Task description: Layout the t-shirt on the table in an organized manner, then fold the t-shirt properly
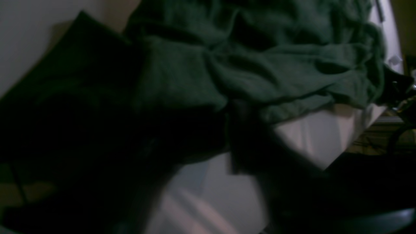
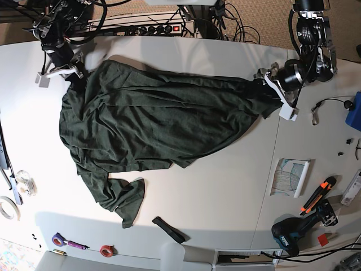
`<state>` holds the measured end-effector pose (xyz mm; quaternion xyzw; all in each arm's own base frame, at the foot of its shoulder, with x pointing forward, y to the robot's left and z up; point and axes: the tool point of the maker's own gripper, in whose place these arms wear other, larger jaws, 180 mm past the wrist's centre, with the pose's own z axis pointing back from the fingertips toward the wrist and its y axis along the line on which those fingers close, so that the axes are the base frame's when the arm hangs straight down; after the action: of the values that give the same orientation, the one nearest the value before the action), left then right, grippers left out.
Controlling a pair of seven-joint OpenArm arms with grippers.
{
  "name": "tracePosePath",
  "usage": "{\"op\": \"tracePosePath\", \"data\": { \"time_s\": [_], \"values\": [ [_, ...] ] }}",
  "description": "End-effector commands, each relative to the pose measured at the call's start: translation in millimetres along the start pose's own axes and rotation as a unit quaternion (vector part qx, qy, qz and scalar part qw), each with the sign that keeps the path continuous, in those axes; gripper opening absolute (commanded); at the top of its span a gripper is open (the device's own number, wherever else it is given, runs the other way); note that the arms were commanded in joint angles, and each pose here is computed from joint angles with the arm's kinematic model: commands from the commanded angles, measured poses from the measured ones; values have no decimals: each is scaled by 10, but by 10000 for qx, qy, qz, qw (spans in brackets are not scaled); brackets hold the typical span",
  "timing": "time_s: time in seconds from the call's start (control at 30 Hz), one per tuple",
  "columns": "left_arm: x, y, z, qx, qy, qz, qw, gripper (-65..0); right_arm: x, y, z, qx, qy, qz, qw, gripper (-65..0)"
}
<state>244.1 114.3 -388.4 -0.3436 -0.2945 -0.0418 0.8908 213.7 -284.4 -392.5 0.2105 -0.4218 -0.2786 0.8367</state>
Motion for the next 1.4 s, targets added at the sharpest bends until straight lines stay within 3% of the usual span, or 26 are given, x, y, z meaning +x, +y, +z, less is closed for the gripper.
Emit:
{"op": "tracePosePath", "data": {
  "time_s": [0.0,0.07,0.2,0.3,0.33,0.57,0.7,0.8,1.03,1.13,1.3,1.33,1.37],
  "values": [
    [120,-32,34,-63,-168,-96,9998,-587,123,-22,36,-45,-179,30,9998,-650],
    [120,-32,34,-63,-168,-96,9998,-636,160,-65,77,-101,-256,2,9996,-650],
    [119,-32,34,-65,-166,-100,9998,-635,-18,3,105,138,225,143,9996,-633],
    [120,-33,34,-66,-169,-99,9998,-635,-73,109,124,447,346,78,9984,-304],
    [119,-32,34,-65,-166,-100,9998,-635,-66,111,125,455,329,71,9984,-272],
    [120,-20,45,-48,-154,-119,9998,-635,1,104,118,429,150,82,9989,-270],
    [119,-42,45,-109,-152,-232,9996,-635,173,13,71,105,-235,225,9994,-270],
    [123,-45,45,-116,-161,-229,9995,-635,226,-9,6,-71,-216,271,9994,-270],
    [126,-48,45,-124,-167,-226,9995,-635,280,104,-109,25,-207,409,9989,-270],
    [123,-48,45,-123,-164,-224,9995,-634,232,81,-168,-154,-38,606,9980,-270],
    [123,-48,45,-124,-164,-226,9995,-630,276,-136,-187,-868,-111,808,9929,-274],
    [123,-47,46,-123,-163,-227,9995,-624,276,-152,-185,-913,-100,828,9923,-310],
    [123,-47,46,-123,-163,-227,9995,-619,265,-149,-186,-903,-70,836,9924,-403]
  ]
}}
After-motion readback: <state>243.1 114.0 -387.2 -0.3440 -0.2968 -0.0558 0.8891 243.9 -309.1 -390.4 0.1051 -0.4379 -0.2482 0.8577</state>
